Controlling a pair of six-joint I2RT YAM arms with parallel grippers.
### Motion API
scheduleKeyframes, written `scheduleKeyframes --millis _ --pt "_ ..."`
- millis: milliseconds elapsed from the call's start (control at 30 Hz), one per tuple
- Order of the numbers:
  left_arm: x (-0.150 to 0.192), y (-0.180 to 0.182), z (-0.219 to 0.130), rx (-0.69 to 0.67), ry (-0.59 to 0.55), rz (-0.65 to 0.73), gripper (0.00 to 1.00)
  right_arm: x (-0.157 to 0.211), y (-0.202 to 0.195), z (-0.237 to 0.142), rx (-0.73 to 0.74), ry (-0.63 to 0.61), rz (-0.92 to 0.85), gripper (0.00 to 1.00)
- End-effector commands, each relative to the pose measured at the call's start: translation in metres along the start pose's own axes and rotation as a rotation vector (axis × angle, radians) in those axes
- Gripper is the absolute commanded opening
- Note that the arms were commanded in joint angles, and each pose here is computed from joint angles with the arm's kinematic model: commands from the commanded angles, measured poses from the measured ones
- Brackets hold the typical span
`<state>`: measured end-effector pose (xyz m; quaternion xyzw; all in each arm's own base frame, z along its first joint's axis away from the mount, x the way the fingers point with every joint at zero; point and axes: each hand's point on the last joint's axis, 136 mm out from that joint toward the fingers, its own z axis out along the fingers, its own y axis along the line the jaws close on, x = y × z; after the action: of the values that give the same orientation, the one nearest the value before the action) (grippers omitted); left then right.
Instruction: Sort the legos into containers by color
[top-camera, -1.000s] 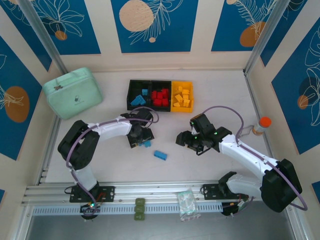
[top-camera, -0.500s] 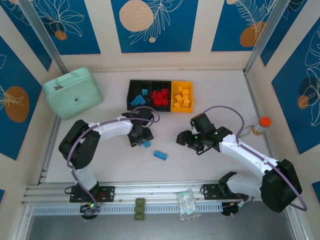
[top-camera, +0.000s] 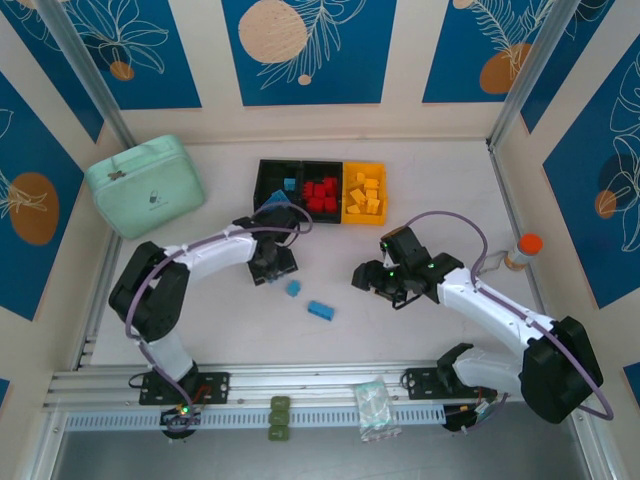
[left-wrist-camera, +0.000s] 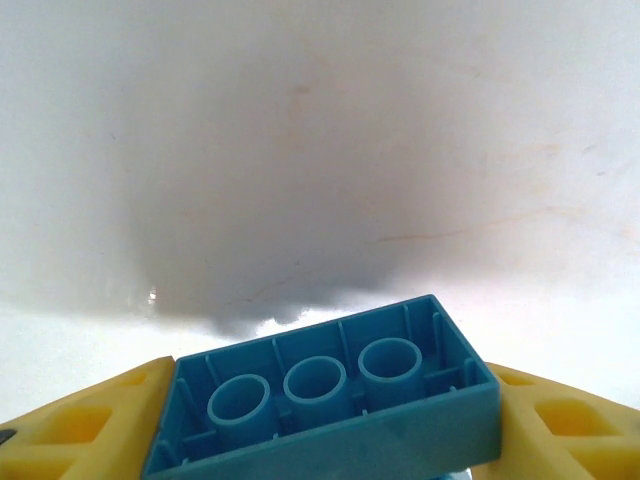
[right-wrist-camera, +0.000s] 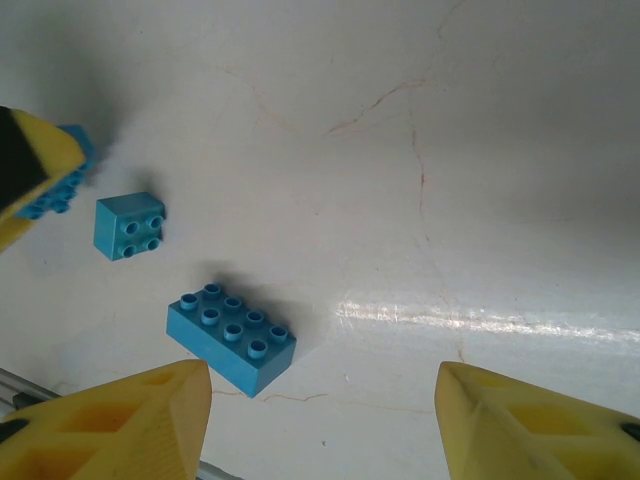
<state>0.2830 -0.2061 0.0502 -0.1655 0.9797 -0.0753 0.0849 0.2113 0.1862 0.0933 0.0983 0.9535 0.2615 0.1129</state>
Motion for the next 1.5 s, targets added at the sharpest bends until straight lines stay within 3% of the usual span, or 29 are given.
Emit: scheduleKeyframes --millis 0,400,767,1167,1467 --pt "-0.022 -0.002 -0.028 0.022 -0.063 0.016 0.6 -0.001 0.007 0.0 -0.024 0.011 -0.014 0.61" --pt "-0.131 -0.024 -0.068 0.088 -0.237 -0.01 0.6 -0.005 0.021 -0.001 -0.03 0.008 -0.05 0.61" --pt "-0.224 -0.058 -0.04 0.064 -0.268 -0.007 0.61 -0.003 0.017 0.004 0.005 0.025 -0.034 0.61" --pt "-0.257 -0.075 -0.002 0.071 -0.26 -0.03 0.63 -0.006 0.009 0.001 0.031 0.022 -0.01 0.61" --pt "-0.26 -0.085 -0.017 0.121 -0.276 -0.031 0.78 -0.006 0.008 0.001 0.033 0.025 -0.007 0.61"
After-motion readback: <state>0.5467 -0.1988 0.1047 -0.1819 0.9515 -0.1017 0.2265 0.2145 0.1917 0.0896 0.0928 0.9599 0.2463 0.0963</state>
